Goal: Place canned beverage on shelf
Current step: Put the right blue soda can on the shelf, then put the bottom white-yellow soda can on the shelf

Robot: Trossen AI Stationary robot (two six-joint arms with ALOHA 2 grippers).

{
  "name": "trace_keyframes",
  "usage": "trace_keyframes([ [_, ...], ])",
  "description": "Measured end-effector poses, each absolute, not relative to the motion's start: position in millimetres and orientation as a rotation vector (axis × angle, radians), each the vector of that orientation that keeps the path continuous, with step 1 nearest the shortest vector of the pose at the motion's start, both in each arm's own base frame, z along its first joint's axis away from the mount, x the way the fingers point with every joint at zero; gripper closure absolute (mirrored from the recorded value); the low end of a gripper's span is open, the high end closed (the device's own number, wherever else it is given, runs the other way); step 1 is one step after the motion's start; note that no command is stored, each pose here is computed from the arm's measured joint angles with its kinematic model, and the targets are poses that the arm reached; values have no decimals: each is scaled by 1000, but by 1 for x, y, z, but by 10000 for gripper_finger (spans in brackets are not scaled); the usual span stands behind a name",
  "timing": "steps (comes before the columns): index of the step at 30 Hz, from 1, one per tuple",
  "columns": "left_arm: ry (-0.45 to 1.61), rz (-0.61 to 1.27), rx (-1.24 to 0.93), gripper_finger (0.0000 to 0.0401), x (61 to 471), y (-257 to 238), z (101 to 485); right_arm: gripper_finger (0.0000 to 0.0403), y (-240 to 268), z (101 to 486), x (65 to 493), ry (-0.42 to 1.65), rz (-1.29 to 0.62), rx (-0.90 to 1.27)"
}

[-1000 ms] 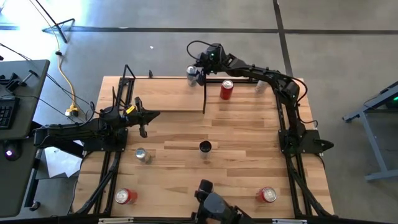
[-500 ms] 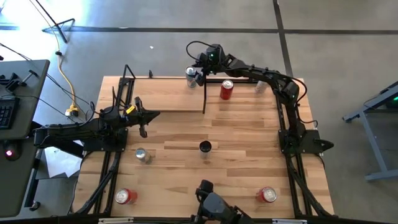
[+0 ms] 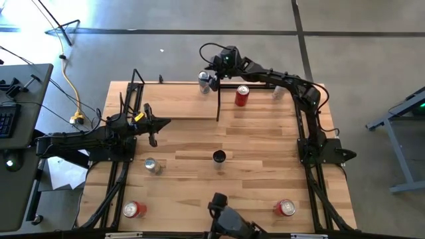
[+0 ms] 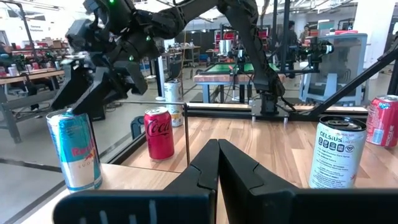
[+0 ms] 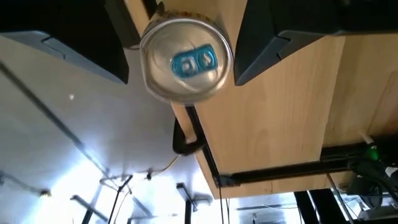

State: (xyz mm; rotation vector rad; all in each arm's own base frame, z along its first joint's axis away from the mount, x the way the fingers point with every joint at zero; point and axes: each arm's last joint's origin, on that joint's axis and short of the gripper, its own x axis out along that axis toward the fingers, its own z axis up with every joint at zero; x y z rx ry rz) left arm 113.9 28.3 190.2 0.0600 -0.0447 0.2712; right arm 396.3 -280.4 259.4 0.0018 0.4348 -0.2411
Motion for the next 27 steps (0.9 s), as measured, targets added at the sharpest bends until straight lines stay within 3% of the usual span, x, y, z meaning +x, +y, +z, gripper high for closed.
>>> trace_keyframes([
  [7, -47, 274, 59, 401, 114, 28, 190, 128, -265, 306, 382, 374, -240, -61],
  [10, -47, 273, 59, 401, 114, 28, 190, 146, -256, 322, 374, 388, -277, -42],
  [15, -48, 273, 59, 401, 114, 28, 190, 226, -229, 326, 372, 528, -302, -64],
  [21, -49, 273, 53, 401, 114, 28, 190, 375, -181, 326, 397, 520, -127, -114],
  [23, -49, 273, 51, 401, 114, 28, 191, 393, -164, 328, 405, 488, -73, -132],
  [27, -52, 273, 52, 401, 114, 28, 191, 389, -130, 334, 421, 432, -83, -216],
])
